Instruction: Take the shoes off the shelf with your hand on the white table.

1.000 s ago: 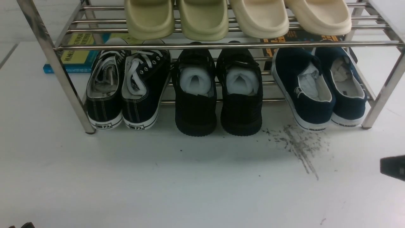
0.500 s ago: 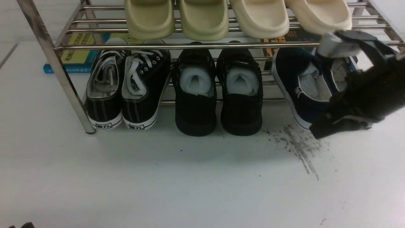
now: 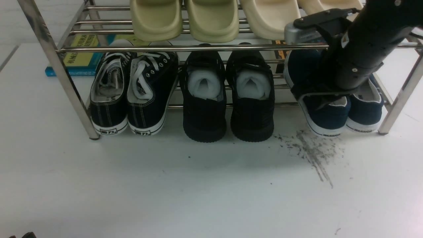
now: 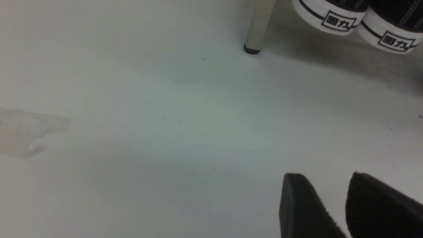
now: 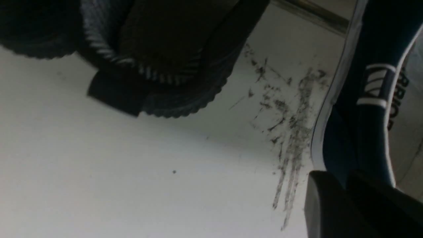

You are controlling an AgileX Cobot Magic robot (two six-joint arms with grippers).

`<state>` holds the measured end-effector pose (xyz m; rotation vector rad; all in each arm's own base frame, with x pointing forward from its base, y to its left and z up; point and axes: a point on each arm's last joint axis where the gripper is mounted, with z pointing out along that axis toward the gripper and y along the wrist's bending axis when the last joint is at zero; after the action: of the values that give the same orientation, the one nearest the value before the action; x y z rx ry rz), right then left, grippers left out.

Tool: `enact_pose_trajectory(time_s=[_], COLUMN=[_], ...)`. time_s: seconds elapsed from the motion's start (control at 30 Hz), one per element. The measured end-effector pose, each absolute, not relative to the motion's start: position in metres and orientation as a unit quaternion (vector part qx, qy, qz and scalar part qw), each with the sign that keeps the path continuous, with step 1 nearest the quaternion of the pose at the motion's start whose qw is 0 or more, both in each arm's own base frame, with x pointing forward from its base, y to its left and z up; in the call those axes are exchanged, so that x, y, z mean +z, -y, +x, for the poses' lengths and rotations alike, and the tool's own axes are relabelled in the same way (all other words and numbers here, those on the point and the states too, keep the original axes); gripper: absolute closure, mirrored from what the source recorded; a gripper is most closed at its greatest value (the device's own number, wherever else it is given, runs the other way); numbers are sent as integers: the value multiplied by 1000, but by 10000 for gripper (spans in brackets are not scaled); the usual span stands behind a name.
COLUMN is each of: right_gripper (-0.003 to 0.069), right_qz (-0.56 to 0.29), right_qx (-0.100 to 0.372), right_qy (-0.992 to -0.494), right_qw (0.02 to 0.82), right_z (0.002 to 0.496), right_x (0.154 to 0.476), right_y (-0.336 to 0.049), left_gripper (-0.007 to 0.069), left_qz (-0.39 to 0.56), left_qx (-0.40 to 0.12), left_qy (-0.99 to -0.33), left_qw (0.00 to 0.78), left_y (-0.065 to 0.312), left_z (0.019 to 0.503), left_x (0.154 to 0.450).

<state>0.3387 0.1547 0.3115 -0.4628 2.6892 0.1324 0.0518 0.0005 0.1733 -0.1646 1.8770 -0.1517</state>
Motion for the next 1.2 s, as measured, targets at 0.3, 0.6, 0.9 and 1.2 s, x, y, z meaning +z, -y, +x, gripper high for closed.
enact_pose_trajectory(time_s=[0.3, 0.6, 0.9, 1.2], right_gripper=[342, 279, 210, 186], right_qz=[-155, -163, -168, -173], right_qx=[35, 14, 5, -5], right_qy=[-962, -959, -956, -959], right_qw=[221, 232, 239, 226], right_z=[356, 358, 361, 370], right_x=[294, 296, 294, 275], right_y=[-159, -156, -155, -159], left_gripper=[382, 382, 382, 382], left_qz=[-71, -71, -71, -71], left_qx=[-65, -65, -65, -65], left_qy=[-805, -805, -805, -805], left_qw=[586, 586, 586, 586], left_y=[0, 0, 0, 0], left_z=[52, 52, 52, 52], left_x=[173, 173, 173, 173])
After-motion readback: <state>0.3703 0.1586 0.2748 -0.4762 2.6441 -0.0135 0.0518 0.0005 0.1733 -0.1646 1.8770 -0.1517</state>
